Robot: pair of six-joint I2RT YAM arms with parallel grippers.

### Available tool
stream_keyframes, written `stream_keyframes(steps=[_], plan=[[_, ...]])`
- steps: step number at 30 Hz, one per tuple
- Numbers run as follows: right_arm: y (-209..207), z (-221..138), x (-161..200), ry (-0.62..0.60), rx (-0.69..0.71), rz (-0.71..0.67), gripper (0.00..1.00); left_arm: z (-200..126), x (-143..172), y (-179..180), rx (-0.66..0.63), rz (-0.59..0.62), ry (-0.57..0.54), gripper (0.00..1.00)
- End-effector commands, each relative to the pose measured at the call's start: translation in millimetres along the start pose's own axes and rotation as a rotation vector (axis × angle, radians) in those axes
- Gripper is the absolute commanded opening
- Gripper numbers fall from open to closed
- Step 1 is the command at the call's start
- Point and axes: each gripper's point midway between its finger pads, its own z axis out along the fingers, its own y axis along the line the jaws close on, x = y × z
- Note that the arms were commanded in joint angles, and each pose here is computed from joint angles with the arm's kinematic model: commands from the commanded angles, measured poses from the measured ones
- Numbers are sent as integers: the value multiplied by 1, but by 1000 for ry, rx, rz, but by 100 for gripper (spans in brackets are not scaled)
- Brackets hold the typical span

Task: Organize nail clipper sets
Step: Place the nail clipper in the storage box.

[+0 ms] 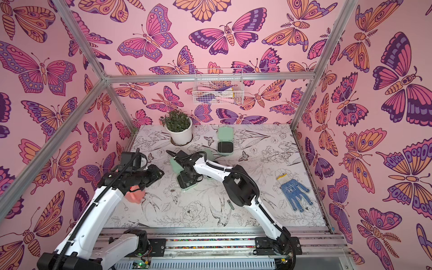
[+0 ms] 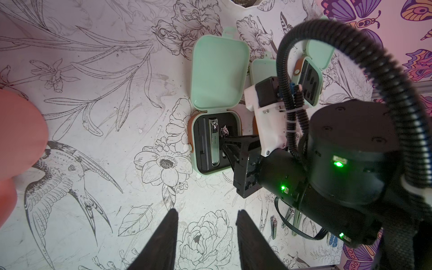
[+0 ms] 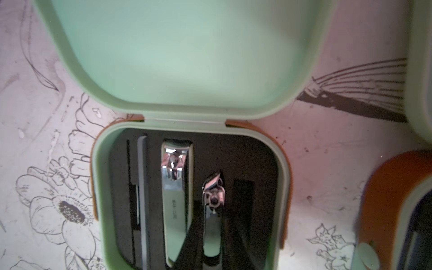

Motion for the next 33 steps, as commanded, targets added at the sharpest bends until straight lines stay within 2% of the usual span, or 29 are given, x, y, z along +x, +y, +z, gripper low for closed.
stream_keyframes(steps=[1, 21, 33], plan=[[-1, 12, 11, 38, 29, 35, 15, 6, 5, 4, -2, 0, 23, 44], [-8, 22, 22, 85, 95, 8, 18, 4, 5, 2, 10, -1, 21, 44], [-1, 1, 8, 41, 74, -9, 29, 4, 5, 2, 12, -1, 20, 44]])
